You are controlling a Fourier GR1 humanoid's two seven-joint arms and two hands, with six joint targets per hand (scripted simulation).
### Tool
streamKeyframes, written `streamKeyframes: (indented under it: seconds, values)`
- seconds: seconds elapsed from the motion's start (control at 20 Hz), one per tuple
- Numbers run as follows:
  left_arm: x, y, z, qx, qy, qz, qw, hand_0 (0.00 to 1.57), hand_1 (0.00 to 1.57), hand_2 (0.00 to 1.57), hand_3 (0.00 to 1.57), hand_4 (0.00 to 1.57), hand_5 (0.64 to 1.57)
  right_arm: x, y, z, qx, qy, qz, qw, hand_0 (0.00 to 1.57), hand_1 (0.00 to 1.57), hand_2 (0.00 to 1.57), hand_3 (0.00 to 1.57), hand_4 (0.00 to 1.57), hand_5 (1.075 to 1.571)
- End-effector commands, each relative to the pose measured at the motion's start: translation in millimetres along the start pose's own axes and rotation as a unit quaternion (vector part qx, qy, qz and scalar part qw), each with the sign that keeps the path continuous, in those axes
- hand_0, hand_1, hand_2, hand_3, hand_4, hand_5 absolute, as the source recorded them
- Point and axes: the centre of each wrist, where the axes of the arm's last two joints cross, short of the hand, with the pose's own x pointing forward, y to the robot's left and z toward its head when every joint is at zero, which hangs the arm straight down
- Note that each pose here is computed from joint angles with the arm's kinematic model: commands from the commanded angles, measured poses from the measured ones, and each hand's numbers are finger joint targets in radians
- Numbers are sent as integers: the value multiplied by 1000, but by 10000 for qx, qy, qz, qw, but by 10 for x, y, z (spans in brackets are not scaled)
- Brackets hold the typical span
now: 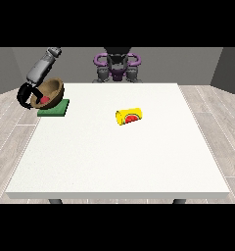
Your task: Pick the cup and pour the ball into the bowl, then pick the bowl and place it on the pad
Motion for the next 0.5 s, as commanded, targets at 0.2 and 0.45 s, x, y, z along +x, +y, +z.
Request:
streamKeyframes:
  seconds: [0.2, 0.45]
  values:
    - [-293, -104, 116, -156, 616, 8, 9980, 0, 0, 0, 0, 0, 1534, 242, -120, -99, 65, 271, 98, 9996, 1571, 1571, 1571, 903, 1236, 1568]
    - [-412, -83, 177, -85, 508, -1, 9987, 0, 0, 0, 0, 0, 1530, 86, 251, -88, 279, 297, 494, 9979, 1571, 1571, 1571, 1290, 1229, 1571]
